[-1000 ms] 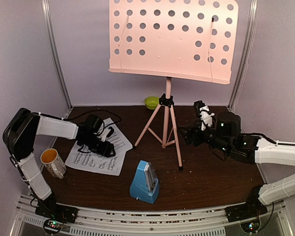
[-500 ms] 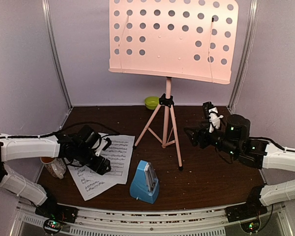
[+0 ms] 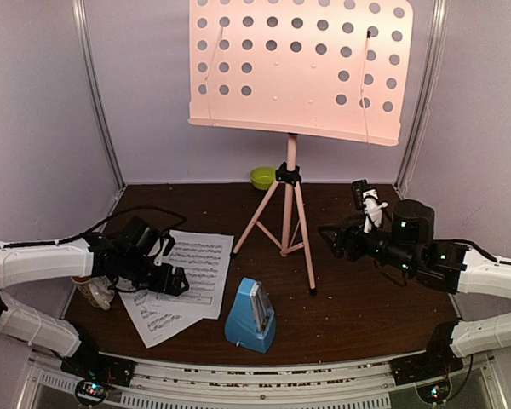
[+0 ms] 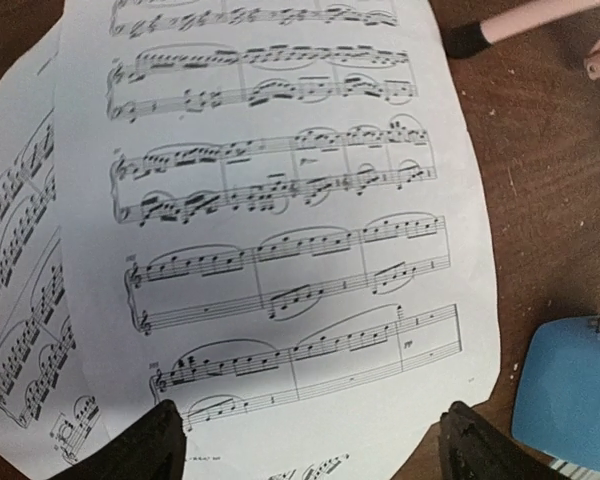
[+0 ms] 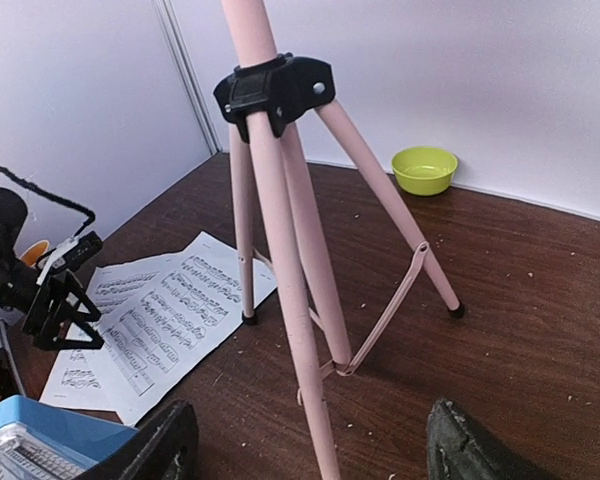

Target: Set up the instrument practice props

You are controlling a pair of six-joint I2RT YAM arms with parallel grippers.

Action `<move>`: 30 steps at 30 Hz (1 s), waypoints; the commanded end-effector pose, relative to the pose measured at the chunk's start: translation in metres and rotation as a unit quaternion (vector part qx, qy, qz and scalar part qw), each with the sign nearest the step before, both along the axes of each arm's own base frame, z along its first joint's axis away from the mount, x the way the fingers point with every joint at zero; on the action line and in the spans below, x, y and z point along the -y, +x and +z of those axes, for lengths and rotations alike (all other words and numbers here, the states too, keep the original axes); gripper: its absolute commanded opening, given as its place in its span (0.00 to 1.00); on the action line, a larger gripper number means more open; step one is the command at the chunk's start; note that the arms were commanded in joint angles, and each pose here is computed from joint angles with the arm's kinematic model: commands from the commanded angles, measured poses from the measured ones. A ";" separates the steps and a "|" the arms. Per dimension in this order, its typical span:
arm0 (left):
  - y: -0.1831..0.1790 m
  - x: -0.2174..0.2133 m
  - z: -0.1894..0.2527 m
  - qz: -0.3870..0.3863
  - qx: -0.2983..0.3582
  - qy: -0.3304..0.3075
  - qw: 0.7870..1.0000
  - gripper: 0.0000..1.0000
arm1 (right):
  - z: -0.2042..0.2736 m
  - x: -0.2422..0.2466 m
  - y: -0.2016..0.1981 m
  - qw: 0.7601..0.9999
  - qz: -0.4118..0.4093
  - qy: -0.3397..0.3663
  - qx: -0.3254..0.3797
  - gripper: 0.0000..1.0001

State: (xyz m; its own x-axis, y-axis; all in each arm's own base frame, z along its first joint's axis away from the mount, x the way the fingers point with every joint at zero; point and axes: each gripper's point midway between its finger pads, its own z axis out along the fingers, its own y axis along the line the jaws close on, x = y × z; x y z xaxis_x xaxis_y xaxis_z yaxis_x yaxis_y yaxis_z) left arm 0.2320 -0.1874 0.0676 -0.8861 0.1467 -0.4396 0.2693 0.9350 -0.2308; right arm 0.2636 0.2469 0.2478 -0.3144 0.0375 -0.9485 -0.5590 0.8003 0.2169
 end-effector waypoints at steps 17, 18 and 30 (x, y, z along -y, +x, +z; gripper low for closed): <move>0.076 -0.071 -0.009 0.141 -0.076 -0.139 0.977 0.90 | -0.015 -0.058 -0.022 0.994 0.089 -0.017 -0.067 0.74; 0.079 -0.074 -0.011 0.139 -0.078 -0.138 0.978 0.90 | -0.016 -0.057 -0.021 0.994 0.084 -0.019 -0.067 0.74; 0.089 -0.052 -0.035 0.081 -0.112 -0.214 0.967 0.82 | -0.026 -0.052 -0.018 0.994 0.070 -0.033 -0.073 0.74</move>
